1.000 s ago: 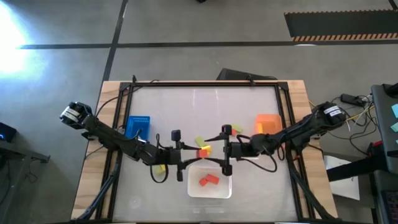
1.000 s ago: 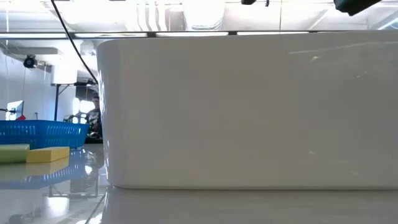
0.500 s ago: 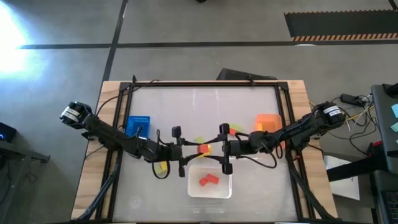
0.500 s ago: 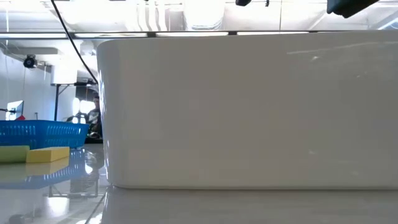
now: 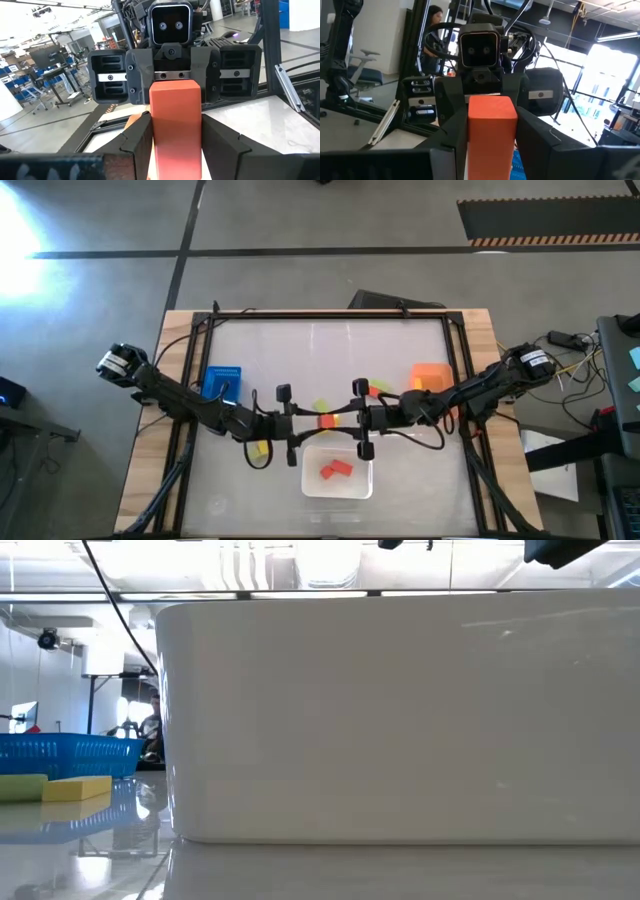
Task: Sort & place blocks by color
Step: Put the orange block into the white bin
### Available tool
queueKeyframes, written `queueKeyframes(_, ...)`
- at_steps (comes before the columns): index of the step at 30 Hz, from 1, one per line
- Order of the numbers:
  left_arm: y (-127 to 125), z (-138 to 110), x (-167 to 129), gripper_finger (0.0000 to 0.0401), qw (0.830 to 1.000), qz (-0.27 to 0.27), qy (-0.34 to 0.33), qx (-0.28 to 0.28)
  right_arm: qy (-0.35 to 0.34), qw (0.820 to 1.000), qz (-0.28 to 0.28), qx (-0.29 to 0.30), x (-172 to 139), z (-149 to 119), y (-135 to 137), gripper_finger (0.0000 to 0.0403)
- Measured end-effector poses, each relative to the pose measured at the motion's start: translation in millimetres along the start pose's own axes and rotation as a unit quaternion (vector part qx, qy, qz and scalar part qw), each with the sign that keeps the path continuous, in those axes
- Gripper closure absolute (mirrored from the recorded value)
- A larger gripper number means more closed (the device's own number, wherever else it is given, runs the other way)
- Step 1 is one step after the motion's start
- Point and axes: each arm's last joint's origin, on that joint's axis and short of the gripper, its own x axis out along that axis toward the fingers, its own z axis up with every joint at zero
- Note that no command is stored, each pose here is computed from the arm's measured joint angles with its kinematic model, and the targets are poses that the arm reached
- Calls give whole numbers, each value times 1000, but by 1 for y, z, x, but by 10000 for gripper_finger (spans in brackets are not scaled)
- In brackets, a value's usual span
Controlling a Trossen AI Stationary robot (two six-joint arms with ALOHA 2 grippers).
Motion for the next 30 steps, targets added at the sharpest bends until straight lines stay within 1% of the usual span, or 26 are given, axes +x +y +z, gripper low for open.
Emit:
queueKeyframes(5,0,-1,0,269,1000,0,4,1,4,1000,1,0,0,-1,0,287)
queueKeyframes(8,0,-2,0,259,1000,-2,8,2,7,1000,4,2,0,-1,0,287)
queueKeyframes(11,0,-2,0,234,1000,-3,10,1,8,1000,5,1,0,-1,1,287)
queueKeyframes(16,0,-3,0,177,1000,0,12,2,9,1000,9,0,0,-1,1,287)
queueKeyframes(21,1,-7,-3,139,998,-6,45,32,24,1000,12,1,-3,2,0,287)
queueKeyframes(23,3,-7,-7,134,997,-12,63,45,44,999,12,11,-4,5,-2,287)
queueKeyframes(26,8,-5,-14,132,995,-17,83,56,96,995,11,26,-5,12,-5,287)
queueKeyframes(28,12,-4,-19,132,993,-15,98,60,140,989,11,38,-5,18,-8,287)
queueKeyframes(30,17,-2,-26,132,991,-8,113,67,191,980,19,54,-3,23,-9,287)
